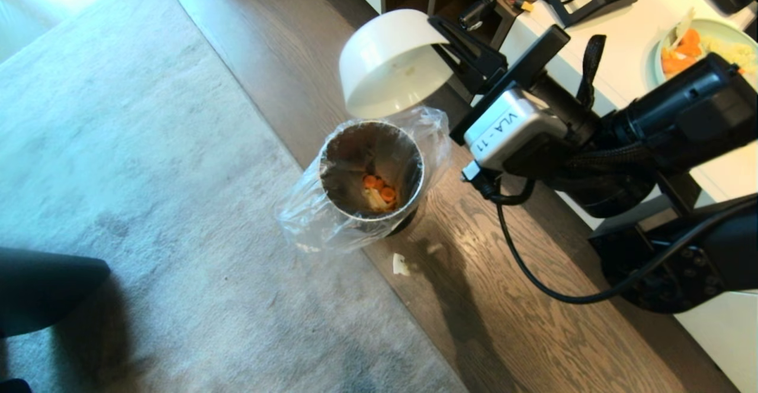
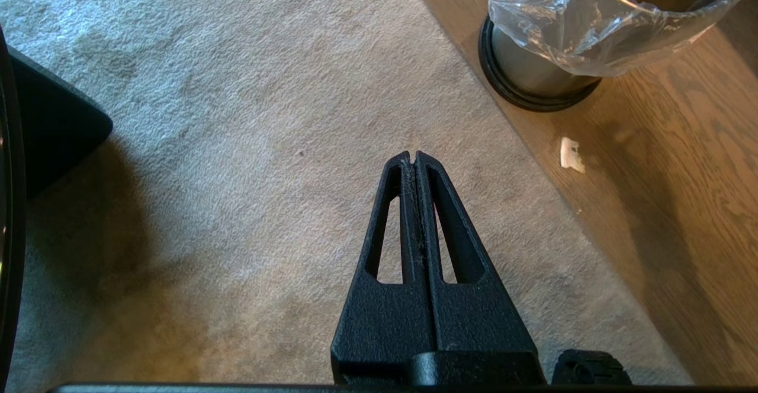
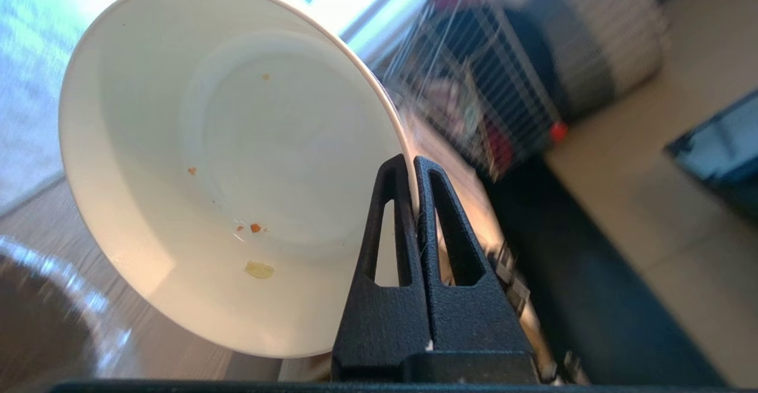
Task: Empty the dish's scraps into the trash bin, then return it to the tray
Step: Put the bowl back to the table
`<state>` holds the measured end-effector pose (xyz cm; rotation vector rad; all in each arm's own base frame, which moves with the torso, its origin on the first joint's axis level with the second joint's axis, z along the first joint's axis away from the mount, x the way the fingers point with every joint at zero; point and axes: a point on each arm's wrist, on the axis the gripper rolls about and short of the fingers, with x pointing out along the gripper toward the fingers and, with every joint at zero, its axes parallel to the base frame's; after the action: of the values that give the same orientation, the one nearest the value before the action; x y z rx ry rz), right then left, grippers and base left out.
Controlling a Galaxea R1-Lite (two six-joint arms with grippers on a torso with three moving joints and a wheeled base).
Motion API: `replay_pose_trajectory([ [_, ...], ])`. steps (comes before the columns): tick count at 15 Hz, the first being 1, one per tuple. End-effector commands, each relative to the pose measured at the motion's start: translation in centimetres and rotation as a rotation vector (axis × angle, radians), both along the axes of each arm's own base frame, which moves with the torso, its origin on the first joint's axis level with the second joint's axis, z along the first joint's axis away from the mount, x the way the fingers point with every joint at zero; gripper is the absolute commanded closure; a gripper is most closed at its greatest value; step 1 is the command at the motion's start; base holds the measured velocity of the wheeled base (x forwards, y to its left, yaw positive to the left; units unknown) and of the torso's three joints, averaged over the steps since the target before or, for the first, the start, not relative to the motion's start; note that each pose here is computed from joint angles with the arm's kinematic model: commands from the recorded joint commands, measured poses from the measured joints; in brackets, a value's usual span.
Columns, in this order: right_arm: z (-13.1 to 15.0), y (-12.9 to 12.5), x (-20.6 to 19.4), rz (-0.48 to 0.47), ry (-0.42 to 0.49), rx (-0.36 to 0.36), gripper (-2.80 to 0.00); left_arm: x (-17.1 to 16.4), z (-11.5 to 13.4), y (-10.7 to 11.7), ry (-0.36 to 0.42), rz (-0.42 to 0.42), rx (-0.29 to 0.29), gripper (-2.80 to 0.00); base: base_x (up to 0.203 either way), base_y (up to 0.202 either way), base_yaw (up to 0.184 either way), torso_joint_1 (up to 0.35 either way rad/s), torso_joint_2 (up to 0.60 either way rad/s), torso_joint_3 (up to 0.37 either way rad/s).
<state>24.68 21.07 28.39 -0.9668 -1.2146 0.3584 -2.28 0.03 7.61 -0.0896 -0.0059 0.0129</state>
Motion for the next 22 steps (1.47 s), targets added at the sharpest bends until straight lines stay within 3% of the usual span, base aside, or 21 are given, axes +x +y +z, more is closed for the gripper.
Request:
replay_pose_trajectory([
  [1, -0.3, -2.5, -0.7, -0.092, 0.054, 0.058, 0.0, 0.0, 0.0, 0.0, -0.001, 0.001, -0.001, 0.0, 0.0, 0.0, 0.0, 0.0, 0.0, 0.0],
  [6, -1.0, -7.6, -1.4, -0.248, 0.189, 0.137, 0.0, 0.0, 0.0, 0.0, -0.001, 0.001, -0.001, 0.0, 0.0, 0.0, 0.0, 0.0, 0.0, 0.0],
  [11, -3.4, -10.7, -4.0, -0.39, 0.417, 0.251, 0.0, 0.0, 0.0, 0.0, -0.001, 0.001, -0.001, 0.0, 0.0, 0.0, 0.0, 0.0, 0.0, 0.0],
  [17, -5.7, -12.7, -6.1, -0.454, 0.592, 0.239, 0.0, 0.0, 0.0, 0.0, -0.001, 0.001, -0.001, 0.0, 0.0, 0.0, 0.0, 0.0, 0.0, 0.0],
  [22, -7.4, -16.0, -8.3, -0.553, 0.652, 0.291, 0.0, 0.0, 0.0, 0.0, -0.001, 0.001, -0.001, 0.0, 0.0, 0.0, 0.0, 0.0, 0.0, 0.0],
])
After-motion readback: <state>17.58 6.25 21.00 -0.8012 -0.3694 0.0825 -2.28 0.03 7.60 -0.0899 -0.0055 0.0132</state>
